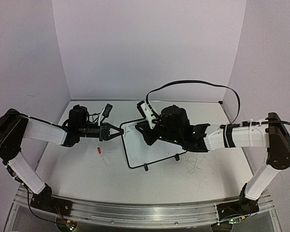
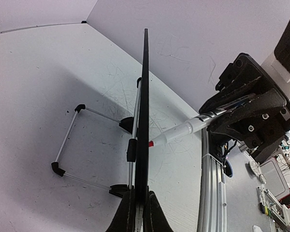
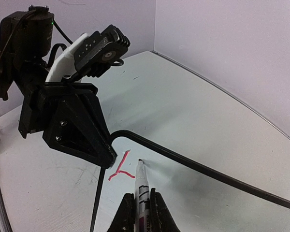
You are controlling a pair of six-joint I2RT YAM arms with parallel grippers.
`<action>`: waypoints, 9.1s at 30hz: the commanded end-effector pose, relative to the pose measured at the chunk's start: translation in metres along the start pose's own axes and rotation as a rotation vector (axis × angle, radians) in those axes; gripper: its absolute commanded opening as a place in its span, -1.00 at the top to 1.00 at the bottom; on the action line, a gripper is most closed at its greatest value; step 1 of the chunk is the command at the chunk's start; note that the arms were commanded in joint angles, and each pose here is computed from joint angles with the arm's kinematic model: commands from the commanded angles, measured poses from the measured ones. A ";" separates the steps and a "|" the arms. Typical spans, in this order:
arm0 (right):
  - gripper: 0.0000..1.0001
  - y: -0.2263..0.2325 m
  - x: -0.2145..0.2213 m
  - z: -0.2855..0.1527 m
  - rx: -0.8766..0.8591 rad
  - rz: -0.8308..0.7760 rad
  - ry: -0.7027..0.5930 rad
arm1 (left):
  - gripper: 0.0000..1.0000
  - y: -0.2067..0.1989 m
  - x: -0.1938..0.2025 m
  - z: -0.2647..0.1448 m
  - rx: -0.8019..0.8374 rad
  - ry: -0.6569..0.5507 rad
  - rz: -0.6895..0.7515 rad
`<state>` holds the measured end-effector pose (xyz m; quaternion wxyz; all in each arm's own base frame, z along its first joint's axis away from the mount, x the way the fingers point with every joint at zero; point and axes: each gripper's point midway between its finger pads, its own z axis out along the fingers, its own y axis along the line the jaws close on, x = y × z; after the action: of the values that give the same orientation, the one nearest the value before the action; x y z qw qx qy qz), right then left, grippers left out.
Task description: Write a sentence on the whiteboard
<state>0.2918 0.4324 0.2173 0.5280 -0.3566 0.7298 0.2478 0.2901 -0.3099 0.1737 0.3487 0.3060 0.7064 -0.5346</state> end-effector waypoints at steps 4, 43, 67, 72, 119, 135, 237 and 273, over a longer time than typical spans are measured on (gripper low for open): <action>1.00 -0.003 -0.030 -0.001 0.024 0.021 -0.081 | 1.00 -0.015 -0.011 -0.005 0.040 -0.027 0.061; 1.00 0.000 0.005 -0.004 0.023 0.009 0.003 | 1.00 -0.015 -0.012 -0.003 0.044 -0.026 0.058; 1.00 0.009 0.014 -0.007 0.008 0.044 0.020 | 1.00 -0.015 -0.011 -0.003 0.045 -0.023 0.055; 1.00 0.013 -0.029 -0.039 -0.047 0.068 -0.099 | 1.00 -0.015 -0.012 -0.004 0.044 -0.025 0.054; 1.00 -0.009 0.002 -0.006 0.031 0.056 -0.025 | 1.00 -0.014 -0.010 -0.003 0.047 -0.019 0.049; 1.00 0.001 0.016 -0.002 -0.004 0.057 0.021 | 1.00 -0.015 -0.011 -0.003 0.049 -0.019 0.050; 1.00 -0.023 0.019 -0.030 0.105 0.060 0.009 | 1.00 -0.015 -0.009 -0.003 0.052 -0.014 0.045; 1.00 -0.019 0.001 -0.027 0.057 -0.031 -0.028 | 1.00 -0.013 -0.007 -0.003 0.042 -0.008 0.043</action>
<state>0.2842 0.3930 0.2125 0.5343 -0.3522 0.7328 0.2314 0.2884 -0.3100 0.1731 0.3445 0.3079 0.7059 -0.5368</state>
